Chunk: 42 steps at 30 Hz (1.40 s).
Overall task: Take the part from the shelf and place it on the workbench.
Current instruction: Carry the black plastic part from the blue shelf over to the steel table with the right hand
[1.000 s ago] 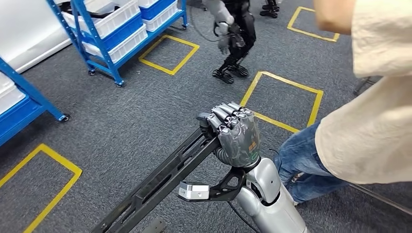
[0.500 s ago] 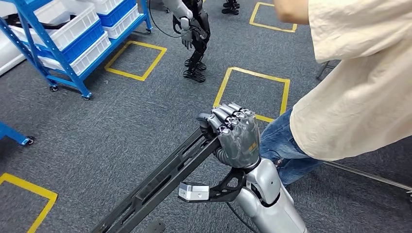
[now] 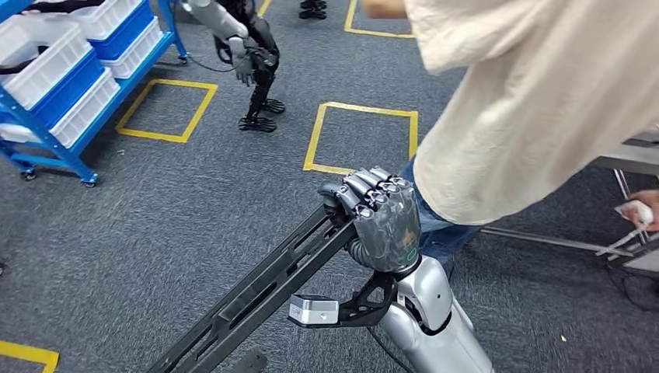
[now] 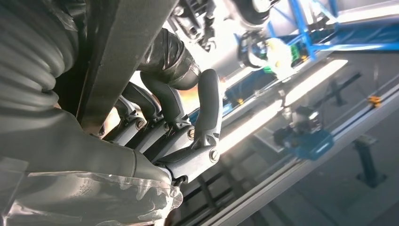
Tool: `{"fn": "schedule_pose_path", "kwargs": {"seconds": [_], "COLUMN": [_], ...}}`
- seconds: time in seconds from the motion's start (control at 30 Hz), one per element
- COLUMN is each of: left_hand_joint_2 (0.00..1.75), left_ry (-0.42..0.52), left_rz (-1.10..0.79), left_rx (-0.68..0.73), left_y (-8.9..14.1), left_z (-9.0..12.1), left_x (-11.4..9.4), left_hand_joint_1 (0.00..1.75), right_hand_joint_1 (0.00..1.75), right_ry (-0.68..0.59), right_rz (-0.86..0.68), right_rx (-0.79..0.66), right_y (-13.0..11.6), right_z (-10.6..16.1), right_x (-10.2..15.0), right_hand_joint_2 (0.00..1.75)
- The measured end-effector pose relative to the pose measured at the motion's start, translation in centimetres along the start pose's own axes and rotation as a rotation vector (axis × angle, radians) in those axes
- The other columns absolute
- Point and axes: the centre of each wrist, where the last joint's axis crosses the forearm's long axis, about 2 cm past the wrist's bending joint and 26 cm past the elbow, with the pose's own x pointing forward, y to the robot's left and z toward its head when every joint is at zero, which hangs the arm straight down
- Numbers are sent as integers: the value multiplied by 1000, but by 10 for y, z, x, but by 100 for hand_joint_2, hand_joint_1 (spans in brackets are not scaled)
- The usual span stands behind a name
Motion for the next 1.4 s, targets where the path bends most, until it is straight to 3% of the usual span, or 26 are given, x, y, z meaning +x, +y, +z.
{"fn": "schedule_pose_path", "kwargs": {"seconds": [1.4], "left_hand_joint_2": [175], "left_ry": [-1], "left_rz": [4], "left_rx": [3], "left_y": [-5], "left_z": [3], "left_x": [-4], "left_hand_joint_1": [0], "right_hand_joint_1": [175], "right_ry": [0], "right_rz": [11], "right_rx": [-11], "right_y": [-3], "right_z": [3], "right_x": [1], "right_hand_joint_2": [175]}}
